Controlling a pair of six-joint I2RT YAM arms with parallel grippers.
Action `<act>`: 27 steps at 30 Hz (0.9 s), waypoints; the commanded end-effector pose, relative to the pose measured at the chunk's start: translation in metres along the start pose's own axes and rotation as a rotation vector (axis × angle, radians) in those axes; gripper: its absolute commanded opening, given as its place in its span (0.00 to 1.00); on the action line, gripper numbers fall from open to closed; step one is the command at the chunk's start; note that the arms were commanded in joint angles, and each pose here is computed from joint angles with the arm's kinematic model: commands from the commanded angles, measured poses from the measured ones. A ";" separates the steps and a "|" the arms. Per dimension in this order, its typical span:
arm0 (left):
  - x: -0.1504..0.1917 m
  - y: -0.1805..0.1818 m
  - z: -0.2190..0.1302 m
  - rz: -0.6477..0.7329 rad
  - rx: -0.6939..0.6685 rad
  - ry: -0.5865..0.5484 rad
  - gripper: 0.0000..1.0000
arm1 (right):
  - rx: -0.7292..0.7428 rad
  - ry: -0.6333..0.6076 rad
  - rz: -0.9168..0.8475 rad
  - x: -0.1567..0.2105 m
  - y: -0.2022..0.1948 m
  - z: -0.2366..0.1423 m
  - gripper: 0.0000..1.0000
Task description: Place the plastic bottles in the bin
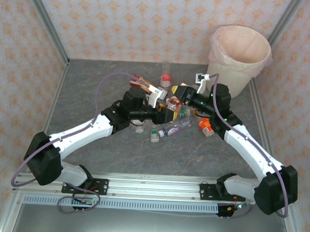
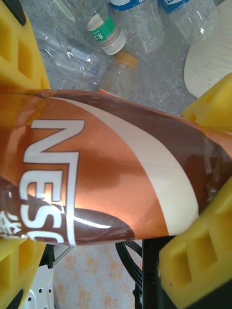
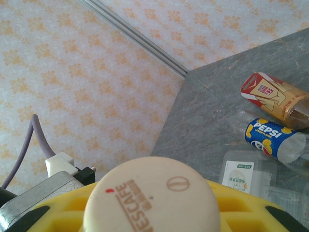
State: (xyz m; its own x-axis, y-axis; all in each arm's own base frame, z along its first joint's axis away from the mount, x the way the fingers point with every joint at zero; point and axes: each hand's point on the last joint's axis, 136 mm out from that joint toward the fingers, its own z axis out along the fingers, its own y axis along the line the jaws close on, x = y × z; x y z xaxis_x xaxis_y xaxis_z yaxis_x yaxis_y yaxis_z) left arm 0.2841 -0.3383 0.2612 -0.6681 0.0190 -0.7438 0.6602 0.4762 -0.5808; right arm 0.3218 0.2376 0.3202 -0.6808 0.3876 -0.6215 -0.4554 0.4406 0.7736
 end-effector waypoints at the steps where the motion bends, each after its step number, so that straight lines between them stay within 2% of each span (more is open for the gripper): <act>1: -0.005 -0.001 0.001 0.036 -0.019 -0.007 0.48 | -0.020 -0.028 -0.035 -0.010 0.012 0.000 0.00; 4: -0.005 0.003 -0.001 0.036 -0.040 -0.013 0.68 | 0.000 -0.036 -0.030 -0.011 0.008 -0.001 0.00; 7: -0.006 0.005 -0.005 0.042 -0.057 -0.032 0.83 | 0.043 -0.048 -0.025 -0.012 0.000 -0.001 0.00; 11: -0.009 0.012 -0.013 0.046 -0.107 -0.082 0.98 | 0.173 -0.078 -0.022 -0.015 -0.025 -0.004 0.00; 14: -0.010 0.022 -0.023 0.045 -0.172 -0.126 1.00 | 0.310 -0.093 -0.028 -0.017 -0.048 -0.011 0.00; 17: -0.013 0.044 -0.040 0.026 -0.313 -0.194 1.00 | 0.488 -0.102 -0.039 -0.019 -0.078 -0.020 0.00; 22: -0.009 0.101 -0.088 -0.028 -0.670 -0.326 1.00 | 0.747 -0.148 -0.124 -0.035 -0.109 -0.046 0.00; 24: -0.003 0.120 -0.109 -0.049 -0.811 -0.353 1.00 | 0.826 -0.175 -0.168 -0.045 -0.116 -0.055 0.00; 27: 0.011 0.151 -0.154 -0.108 -1.093 -0.404 1.00 | 0.890 -0.207 -0.260 -0.065 -0.112 -0.063 0.00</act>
State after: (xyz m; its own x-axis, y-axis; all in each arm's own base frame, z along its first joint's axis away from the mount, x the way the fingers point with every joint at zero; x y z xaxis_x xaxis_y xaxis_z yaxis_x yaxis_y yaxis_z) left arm 0.3256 -0.1996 0.2309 -0.4883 -0.2209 -0.8443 0.1600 0.9284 -0.3354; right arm 0.3743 0.1405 0.2639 -0.5395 0.3752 -0.7538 0.0126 0.8987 0.4383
